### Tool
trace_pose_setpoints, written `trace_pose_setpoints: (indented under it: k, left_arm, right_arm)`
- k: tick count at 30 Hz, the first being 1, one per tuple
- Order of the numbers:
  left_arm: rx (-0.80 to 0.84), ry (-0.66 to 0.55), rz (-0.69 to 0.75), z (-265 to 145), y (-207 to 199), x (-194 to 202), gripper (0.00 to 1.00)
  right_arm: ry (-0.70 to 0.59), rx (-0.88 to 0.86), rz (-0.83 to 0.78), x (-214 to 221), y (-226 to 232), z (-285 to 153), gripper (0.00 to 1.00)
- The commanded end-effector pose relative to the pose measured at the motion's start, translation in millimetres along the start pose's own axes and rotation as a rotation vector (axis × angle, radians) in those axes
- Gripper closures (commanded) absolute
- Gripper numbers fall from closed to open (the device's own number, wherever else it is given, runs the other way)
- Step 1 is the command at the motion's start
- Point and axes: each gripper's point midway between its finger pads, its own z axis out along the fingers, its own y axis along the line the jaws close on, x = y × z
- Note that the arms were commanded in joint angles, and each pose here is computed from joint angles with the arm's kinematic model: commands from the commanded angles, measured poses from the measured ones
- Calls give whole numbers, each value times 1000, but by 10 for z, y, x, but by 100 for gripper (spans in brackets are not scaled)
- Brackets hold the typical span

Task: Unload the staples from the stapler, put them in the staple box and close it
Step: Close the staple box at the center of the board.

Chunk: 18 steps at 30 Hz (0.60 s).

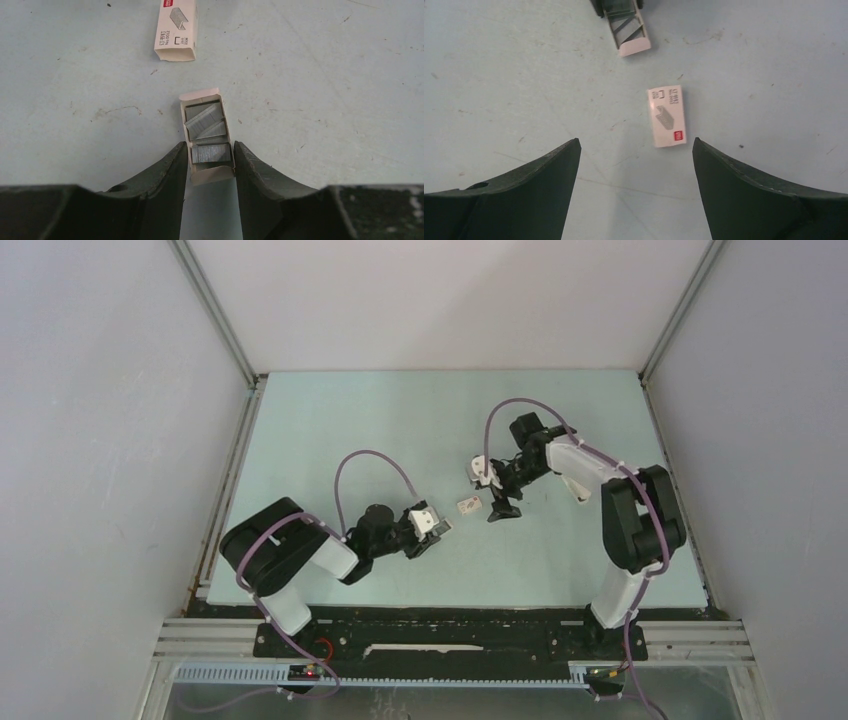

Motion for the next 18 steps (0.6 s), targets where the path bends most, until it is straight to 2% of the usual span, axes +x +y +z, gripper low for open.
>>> trace_pose_setpoints:
  k: [1, 10, 18]
  left_arm:
    - [22, 55, 7, 32, -56, 134, 56]
    - [9, 62, -3, 42, -36, 162, 56]
    - [0, 51, -17, 49, -36, 168, 56]
  right_arm:
    - [16, 28, -83, -76, -343, 33, 10]
    - [94, 3, -62, 88, -522, 250, 15]
    - [137, -25, -67, 146, -496, 381, 20]
